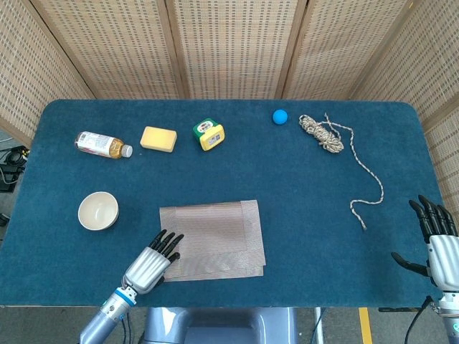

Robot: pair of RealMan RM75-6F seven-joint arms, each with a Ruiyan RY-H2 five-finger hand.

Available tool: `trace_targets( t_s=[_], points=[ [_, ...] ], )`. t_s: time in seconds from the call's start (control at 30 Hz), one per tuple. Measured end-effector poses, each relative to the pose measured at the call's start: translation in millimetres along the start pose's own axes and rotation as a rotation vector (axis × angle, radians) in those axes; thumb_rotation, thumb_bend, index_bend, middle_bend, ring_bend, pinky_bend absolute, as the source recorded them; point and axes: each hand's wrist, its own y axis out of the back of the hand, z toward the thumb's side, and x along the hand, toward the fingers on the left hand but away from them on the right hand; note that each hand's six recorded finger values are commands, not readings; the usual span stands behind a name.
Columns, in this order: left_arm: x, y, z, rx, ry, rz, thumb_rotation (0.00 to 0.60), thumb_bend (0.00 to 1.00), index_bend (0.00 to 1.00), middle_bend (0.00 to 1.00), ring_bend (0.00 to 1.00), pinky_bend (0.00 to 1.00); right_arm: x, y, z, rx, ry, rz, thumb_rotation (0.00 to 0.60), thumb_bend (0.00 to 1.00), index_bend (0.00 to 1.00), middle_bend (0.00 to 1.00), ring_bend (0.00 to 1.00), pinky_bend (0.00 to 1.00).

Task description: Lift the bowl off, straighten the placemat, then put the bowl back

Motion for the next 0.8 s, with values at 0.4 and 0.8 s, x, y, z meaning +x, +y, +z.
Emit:
trace_targets(
  t_s=[0.4, 0.8],
  points=[
    [6.7, -4.0, -0.7, 0.005, 0.003, -0.007, 0.600, 0.29, 0.35, 0.00, 0.00, 0.00, -0.2, 0.5, -0.2, -0.005, 0.000, 0.001, 0.600, 0.10, 0.02, 0.00, 0.00, 0.00],
    [9.7, 0.0, -1.8, 0.006, 0.006, 0.009, 0.600, 0.35, 0.35, 0.00, 0.00, 0.00, -0.1, 0.6, 0.0, -0.008, 0.001, 0.002, 0.600, 0.10, 0.02, 0.00, 0.00, 0.00]
  ],
)
